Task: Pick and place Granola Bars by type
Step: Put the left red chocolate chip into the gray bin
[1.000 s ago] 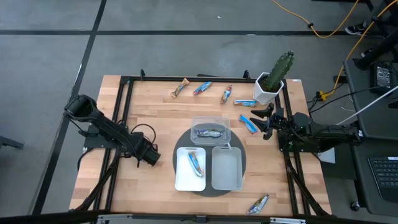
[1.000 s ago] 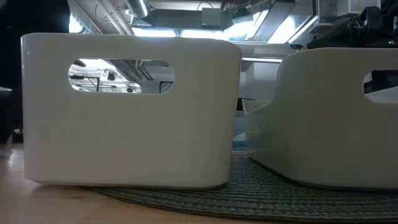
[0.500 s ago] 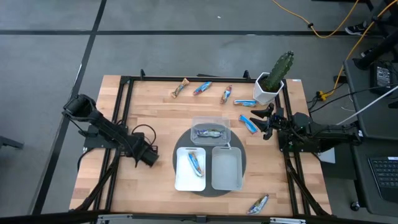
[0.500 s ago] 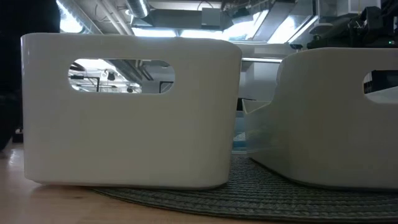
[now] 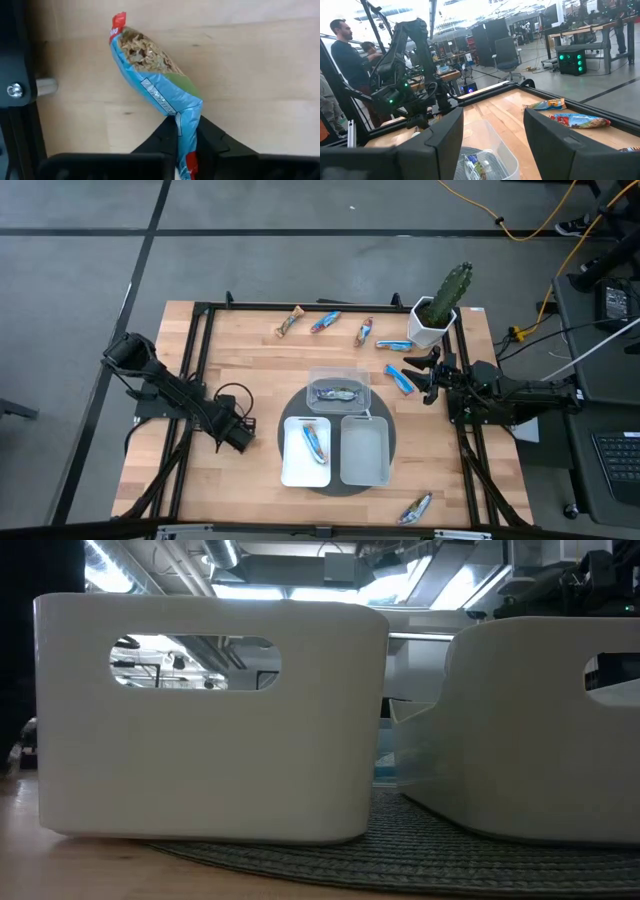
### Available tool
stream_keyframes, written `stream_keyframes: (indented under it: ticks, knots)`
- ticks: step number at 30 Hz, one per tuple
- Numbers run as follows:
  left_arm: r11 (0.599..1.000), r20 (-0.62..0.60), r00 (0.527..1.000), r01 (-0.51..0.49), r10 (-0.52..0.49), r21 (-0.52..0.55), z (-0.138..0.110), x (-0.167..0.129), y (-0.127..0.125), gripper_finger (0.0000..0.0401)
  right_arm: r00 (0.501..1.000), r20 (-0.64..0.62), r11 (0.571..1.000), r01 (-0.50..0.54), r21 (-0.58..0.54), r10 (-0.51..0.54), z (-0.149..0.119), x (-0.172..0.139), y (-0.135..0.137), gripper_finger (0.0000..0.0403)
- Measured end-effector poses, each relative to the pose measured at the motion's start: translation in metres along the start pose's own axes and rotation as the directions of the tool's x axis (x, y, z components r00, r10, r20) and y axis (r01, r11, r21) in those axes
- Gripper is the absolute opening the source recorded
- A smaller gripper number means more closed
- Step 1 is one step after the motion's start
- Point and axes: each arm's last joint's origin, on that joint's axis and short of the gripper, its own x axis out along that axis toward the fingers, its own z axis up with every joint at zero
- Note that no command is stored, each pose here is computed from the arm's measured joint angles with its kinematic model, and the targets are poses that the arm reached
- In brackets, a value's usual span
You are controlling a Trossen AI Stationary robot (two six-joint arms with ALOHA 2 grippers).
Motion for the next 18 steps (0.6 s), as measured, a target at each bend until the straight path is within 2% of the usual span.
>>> stream_keyframes:
  ticks: [8, 13, 18]
  knots:
    - [0.994, 0.009, 0.995, 0.096, -0.097, 0.054, -0.005, -0.021, -0.016, 0.0022, 1.000, 0.000, 1.000, 0.000, 0.000, 0.000, 0.000, 0.000, 0.000, 0.0210]
    - [0.982, 0.055, 0.983, 0.169, -0.174, 0.083, -0.006, -0.040, -0.026, 0.0016, 1.000, 0.000, 1.000, 0.000, 0.000, 0.000, 0.000, 0.000, 0.000, 0.0210]
    - [0.961, 0.148, 0.956, 0.230, -0.252, 0.152, -0.005, -0.071, -0.036, 0.0017, 1.000, 0.000, 1.000, 0.000, 0.006, 0.000, 0.000, 0.000, 0.000, 0.0210]
